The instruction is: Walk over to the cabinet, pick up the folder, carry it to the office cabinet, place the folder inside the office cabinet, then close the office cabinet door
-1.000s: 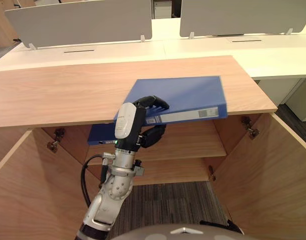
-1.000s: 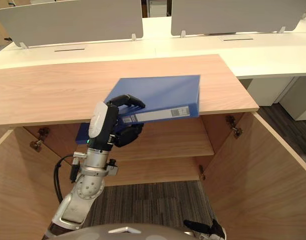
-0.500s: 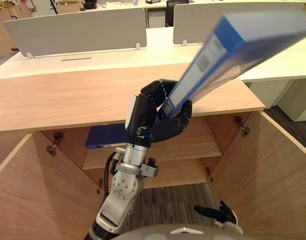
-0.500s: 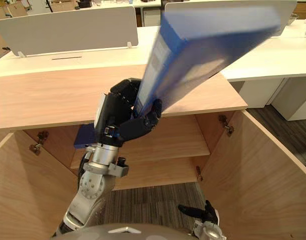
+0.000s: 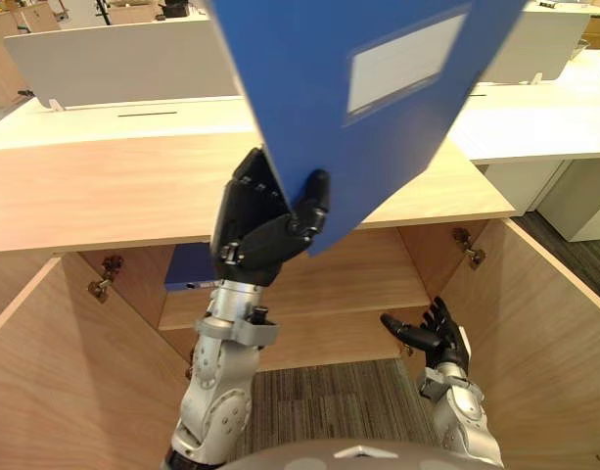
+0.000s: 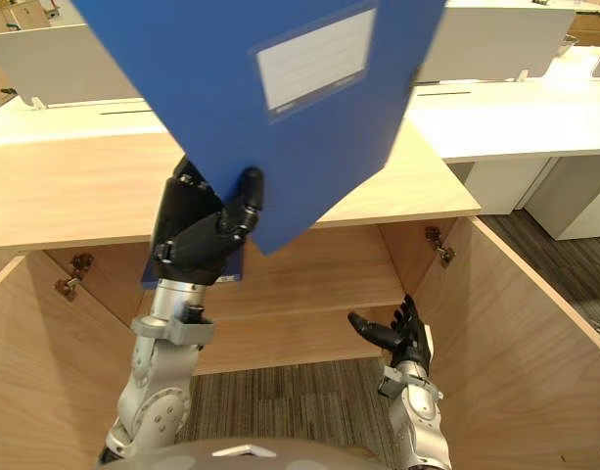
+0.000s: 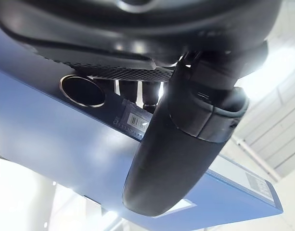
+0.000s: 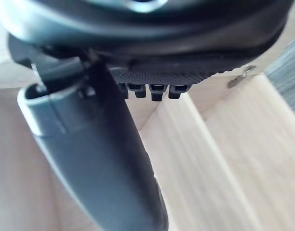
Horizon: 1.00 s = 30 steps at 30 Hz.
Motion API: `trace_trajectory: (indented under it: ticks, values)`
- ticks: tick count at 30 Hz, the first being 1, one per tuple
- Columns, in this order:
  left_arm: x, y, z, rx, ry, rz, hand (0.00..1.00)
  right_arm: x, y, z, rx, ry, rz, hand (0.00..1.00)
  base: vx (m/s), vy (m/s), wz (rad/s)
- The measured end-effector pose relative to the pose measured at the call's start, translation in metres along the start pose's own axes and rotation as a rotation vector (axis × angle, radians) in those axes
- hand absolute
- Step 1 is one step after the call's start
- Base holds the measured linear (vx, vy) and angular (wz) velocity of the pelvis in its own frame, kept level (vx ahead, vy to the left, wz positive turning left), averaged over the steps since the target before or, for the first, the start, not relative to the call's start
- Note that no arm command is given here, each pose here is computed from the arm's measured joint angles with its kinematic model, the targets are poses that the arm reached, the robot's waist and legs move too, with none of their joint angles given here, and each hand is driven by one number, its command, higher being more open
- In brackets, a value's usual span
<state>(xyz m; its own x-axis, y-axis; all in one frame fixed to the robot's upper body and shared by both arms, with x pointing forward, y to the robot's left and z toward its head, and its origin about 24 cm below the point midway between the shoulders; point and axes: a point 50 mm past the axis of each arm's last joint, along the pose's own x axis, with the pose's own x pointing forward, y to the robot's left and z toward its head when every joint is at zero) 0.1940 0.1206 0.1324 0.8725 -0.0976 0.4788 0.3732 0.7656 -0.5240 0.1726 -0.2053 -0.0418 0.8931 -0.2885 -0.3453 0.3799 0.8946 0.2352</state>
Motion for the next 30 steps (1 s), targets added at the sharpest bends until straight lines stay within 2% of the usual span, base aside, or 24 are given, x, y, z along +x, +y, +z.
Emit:
trace_trajectory:
  ticks: [4,10,30]
  values:
    - [-0.012,0.016,0.002,0.041,0.035,0.079,0.0,-0.008,0.013,0.039,0.05,-0.178,0.101,1.0,0.0,0.0,0.0]
    - [-0.021,0.021,0.0,0.04,0.068,0.089,0.0,-0.021,0.036,0.087,0.053,-0.414,0.272,1.0,0.0,0.011,-0.06]
    - [-0.03,0.036,-0.016,0.005,0.192,0.002,0.0,-0.028,0.067,0.175,-0.126,-0.789,0.531,1.0,0.0,0.006,-0.06]
